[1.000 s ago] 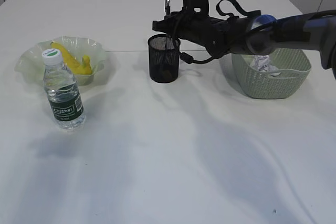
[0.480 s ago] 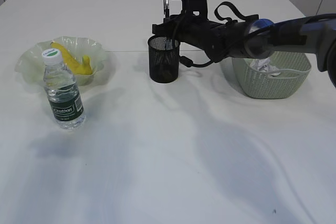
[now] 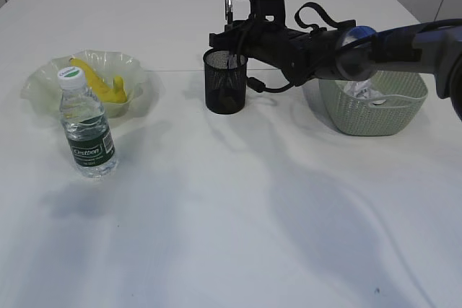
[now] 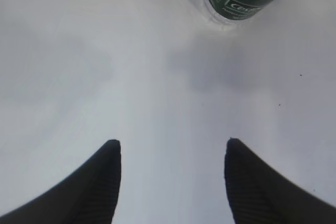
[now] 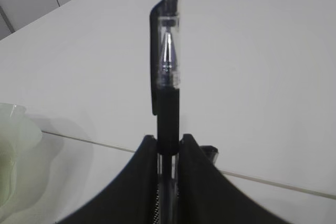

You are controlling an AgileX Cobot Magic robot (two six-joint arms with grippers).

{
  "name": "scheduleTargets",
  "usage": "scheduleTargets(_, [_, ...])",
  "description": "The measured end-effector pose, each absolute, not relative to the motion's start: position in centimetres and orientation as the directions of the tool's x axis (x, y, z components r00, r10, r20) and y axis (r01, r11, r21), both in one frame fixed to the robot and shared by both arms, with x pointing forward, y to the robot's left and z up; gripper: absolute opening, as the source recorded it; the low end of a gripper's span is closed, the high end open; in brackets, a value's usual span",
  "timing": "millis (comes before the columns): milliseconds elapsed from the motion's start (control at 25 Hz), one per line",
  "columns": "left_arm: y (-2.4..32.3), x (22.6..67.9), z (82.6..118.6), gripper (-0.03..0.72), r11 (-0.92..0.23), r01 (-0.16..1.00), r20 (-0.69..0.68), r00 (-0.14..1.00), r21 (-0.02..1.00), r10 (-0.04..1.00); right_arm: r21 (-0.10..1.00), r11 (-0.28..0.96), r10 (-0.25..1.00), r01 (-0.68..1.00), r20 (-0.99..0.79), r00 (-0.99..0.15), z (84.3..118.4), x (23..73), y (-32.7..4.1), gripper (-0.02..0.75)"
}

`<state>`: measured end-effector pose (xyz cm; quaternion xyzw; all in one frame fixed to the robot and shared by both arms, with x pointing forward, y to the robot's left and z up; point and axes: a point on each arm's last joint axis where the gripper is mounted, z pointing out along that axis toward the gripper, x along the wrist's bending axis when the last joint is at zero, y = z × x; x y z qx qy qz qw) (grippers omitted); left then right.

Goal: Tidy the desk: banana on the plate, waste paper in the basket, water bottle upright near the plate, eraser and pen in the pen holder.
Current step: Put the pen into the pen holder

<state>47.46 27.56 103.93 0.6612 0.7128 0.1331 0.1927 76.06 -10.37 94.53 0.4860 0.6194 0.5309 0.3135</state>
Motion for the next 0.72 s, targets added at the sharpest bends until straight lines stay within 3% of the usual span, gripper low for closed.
scheduleTargets(720, [27.56, 47.41, 103.91, 0.433, 0.09, 0.894, -0.098, -0.052, 0.439, 0.994, 0.965, -0.012, 0.933, 0.26, 0.104, -0.343, 94.54, 76.04, -10.32, 0.137])
